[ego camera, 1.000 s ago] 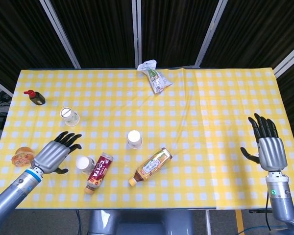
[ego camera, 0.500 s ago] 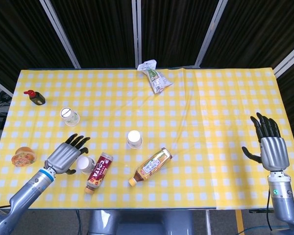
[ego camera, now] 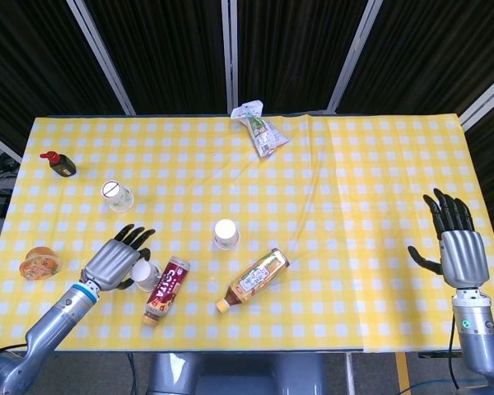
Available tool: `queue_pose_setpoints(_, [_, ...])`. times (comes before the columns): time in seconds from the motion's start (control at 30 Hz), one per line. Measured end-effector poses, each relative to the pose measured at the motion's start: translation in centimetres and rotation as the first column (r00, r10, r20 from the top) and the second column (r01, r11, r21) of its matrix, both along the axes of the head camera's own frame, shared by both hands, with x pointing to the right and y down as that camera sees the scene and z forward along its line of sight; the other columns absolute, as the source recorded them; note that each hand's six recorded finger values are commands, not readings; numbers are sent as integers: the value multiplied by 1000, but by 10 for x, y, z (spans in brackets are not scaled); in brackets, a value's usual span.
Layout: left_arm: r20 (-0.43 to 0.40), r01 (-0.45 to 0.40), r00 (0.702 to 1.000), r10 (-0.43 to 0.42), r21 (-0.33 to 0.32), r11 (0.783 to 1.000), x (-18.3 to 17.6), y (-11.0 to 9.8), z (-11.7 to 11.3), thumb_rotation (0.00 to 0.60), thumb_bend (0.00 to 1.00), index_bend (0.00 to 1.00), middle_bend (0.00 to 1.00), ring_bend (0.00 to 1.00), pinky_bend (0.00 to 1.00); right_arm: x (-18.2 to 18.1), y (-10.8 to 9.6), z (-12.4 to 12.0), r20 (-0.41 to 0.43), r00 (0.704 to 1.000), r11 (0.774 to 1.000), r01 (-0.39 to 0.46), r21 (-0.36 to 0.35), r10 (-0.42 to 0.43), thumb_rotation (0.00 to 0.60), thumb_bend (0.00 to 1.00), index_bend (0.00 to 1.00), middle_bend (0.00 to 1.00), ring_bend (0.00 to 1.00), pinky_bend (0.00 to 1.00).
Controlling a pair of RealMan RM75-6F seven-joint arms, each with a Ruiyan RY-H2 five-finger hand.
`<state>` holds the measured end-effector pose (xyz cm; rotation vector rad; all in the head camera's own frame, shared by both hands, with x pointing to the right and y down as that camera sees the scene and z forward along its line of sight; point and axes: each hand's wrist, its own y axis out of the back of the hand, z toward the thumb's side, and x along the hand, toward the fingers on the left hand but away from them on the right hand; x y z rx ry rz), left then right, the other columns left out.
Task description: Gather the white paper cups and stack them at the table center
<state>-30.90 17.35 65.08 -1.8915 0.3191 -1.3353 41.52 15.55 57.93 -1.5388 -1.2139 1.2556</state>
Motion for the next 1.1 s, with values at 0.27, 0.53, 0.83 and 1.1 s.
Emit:
queue_pose_setpoints(0.27, [-93,37,995,-28,99,994,10,-37,-42,600,330,427,0,0,0,3,-1,-3,-5,1000,1000,-7,8,7,600,119,48,0,0,0])
queue_pose_setpoints(0.53, [-180,10,983,23,180,984,56,-83,-69,600,330,430,0,0,0,9,-4,-7,-12,1000,999,-27,24,28,600,119,48,0,0,0])
queue_pose_setpoints(0.83, [-216,-23,975,51,133,991,110,-95,-48,600,330,424,0,0,0,15,-6,-7,-6,999,999,-47,22,47,600,119,48,0,0,0])
queue_pose_setpoints(1.1, [-228,-52,971,78,120,991,162,-100,-25,600,329,424,0,0,0,22,-9,-9,12,997,997,-73,19,73,600,118,48,0,0,0])
